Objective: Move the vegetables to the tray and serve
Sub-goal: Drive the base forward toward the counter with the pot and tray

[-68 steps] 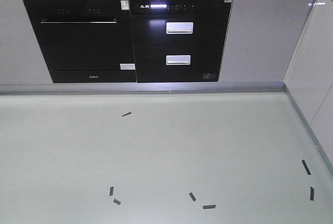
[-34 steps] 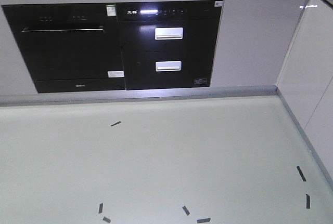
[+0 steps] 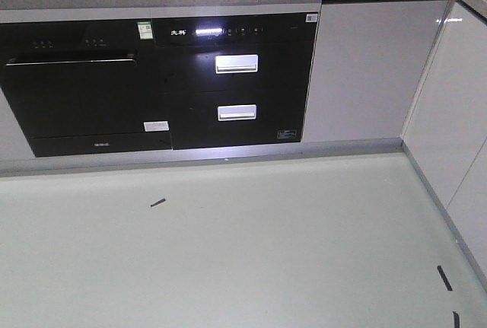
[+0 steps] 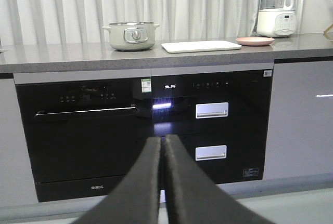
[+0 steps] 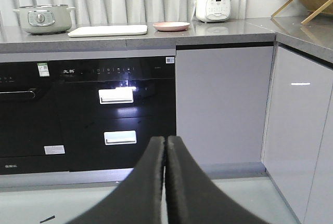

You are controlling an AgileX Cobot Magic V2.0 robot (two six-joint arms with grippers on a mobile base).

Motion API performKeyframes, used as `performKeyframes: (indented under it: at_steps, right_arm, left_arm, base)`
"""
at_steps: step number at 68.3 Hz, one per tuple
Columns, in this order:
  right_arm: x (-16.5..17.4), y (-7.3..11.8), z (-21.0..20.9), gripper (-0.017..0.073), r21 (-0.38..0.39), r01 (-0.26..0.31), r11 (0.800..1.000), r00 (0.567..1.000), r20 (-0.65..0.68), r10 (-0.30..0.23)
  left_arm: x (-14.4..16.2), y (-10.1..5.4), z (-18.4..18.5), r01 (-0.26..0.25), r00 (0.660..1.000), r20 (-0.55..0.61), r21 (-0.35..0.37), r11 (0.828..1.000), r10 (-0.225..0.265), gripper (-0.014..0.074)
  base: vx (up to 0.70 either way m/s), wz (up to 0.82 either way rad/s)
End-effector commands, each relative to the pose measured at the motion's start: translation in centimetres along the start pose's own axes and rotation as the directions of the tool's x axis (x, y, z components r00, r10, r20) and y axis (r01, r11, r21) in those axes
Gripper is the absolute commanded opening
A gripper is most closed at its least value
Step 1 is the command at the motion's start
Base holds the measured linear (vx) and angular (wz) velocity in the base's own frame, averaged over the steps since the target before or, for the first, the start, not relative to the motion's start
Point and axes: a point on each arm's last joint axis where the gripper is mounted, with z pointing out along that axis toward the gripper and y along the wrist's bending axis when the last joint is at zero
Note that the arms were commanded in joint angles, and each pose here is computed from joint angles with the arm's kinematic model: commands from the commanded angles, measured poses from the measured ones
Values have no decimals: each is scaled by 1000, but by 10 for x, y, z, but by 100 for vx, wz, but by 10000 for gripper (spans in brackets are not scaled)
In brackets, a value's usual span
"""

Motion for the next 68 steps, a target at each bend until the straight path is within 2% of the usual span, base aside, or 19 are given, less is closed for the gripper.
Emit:
performKeyframes:
  at_steps: [1,68]
  right_arm:
    - [-2,0,0,-6,2,15,1000,998,68,-15]
    - [-2,0,0,-6,2,15,1000,998,68,-15]
  left_arm:
    - [2,0,0,10,998,64,2,1000,-10,-7]
    - [2,0,0,10,998,64,2,1000,-10,-7]
  base:
    - [23,1]
    - [20,0]
